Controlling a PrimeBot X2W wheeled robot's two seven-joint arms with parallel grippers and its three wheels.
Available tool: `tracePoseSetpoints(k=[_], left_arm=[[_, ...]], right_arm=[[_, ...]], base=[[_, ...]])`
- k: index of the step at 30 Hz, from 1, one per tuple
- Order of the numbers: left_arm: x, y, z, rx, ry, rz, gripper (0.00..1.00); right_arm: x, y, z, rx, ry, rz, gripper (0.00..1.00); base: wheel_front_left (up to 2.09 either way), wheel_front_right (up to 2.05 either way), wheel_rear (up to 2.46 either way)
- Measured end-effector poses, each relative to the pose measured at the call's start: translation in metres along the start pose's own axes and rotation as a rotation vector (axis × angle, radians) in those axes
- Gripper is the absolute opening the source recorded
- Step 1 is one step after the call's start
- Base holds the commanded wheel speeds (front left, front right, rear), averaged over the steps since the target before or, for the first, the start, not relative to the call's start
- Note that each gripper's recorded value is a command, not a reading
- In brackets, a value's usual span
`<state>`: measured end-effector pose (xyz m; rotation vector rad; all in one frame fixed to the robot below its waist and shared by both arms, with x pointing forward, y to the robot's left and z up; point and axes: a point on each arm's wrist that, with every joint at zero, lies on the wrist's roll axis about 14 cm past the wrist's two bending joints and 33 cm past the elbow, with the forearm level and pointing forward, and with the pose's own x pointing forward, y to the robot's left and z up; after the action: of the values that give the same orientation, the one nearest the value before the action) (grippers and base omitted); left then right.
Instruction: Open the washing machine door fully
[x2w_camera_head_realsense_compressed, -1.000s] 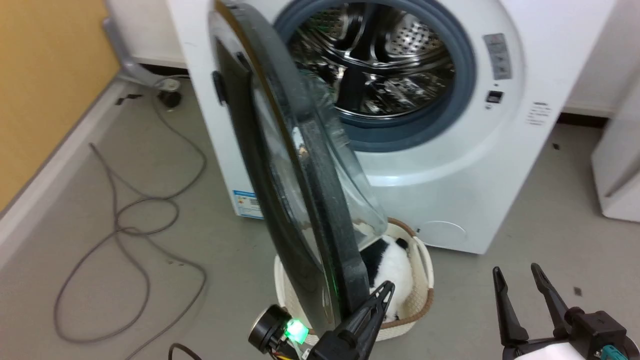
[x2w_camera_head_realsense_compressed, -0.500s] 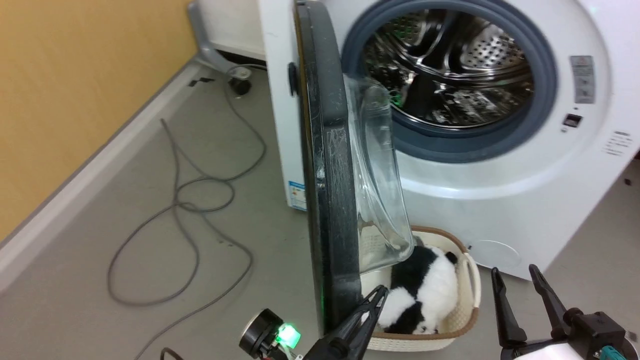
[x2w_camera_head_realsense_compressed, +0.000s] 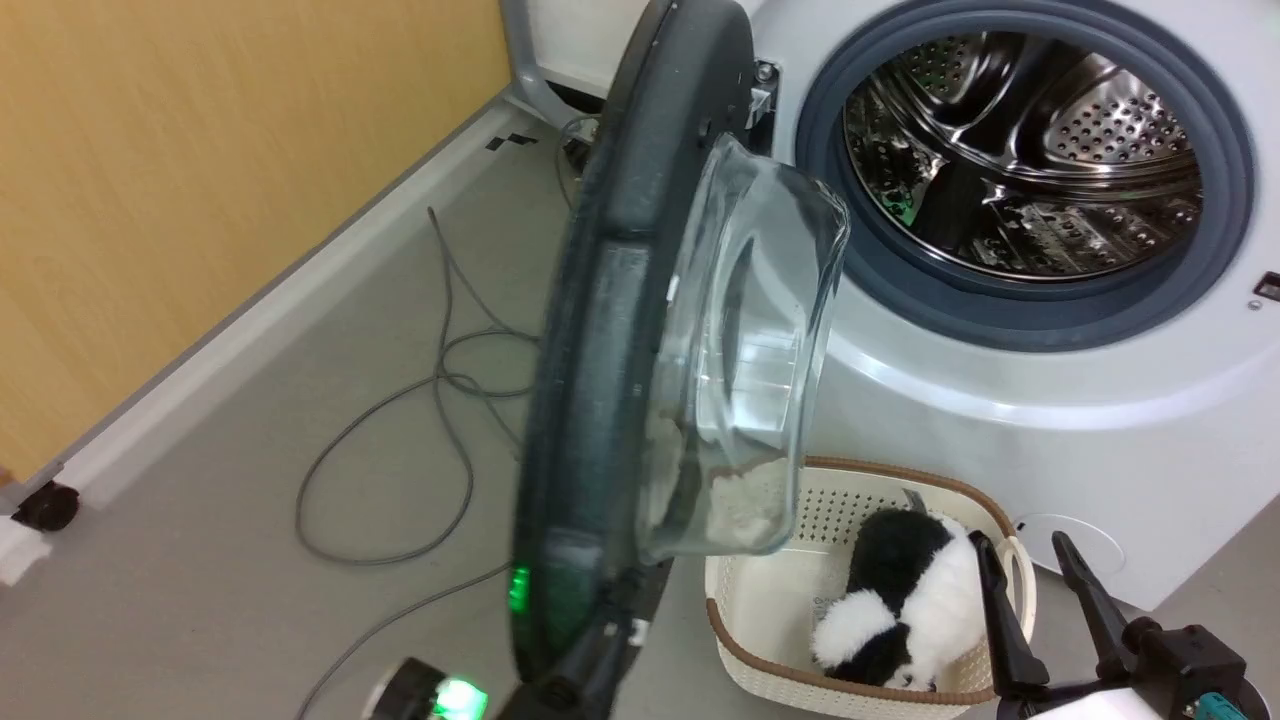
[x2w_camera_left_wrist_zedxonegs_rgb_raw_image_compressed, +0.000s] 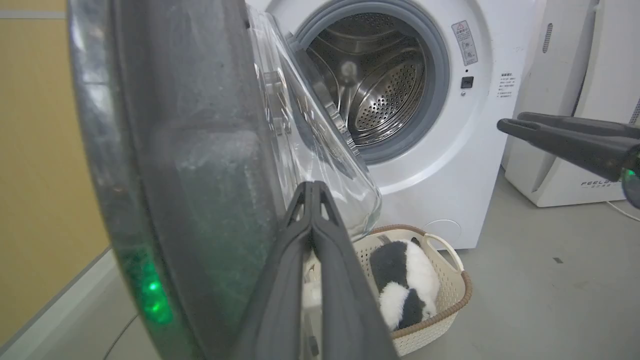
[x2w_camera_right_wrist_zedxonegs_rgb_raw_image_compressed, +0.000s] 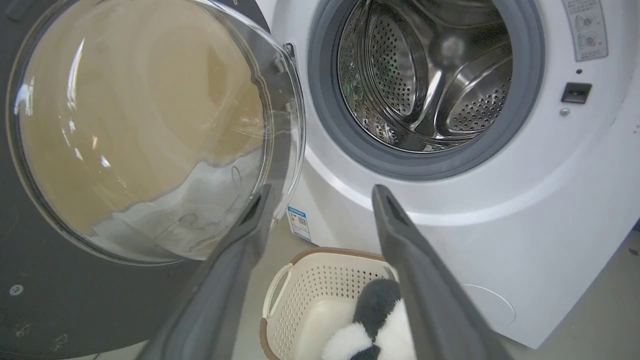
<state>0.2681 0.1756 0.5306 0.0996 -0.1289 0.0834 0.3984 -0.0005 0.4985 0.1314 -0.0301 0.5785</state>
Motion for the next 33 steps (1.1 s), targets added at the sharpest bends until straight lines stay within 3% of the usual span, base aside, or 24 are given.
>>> tracePoseSetpoints(k=[12,17,33], left_arm=[[-0.008,0.107,-0.014,0.080,0.052,0.301,0.00],[-0.003,0.143,-0.020,0.033,0.066,0.405,0.00],[0.027,0.216,-0.022,0.037,0.071,0.587,0.00]], right_arm=[[0.001,-0.001,-0.011,0.003,0.026,0.004,1.00],[-0.001,-0.009,-0.017,0.000,0.042,-0.017,1.00],[-0.006,-0.039,-0.034,-0.007,0.078,-0.095,1.00]], base=[[0.00,0.00,0.00],[0.00,0.00,0.00],[0.00,0.00,0.00]])
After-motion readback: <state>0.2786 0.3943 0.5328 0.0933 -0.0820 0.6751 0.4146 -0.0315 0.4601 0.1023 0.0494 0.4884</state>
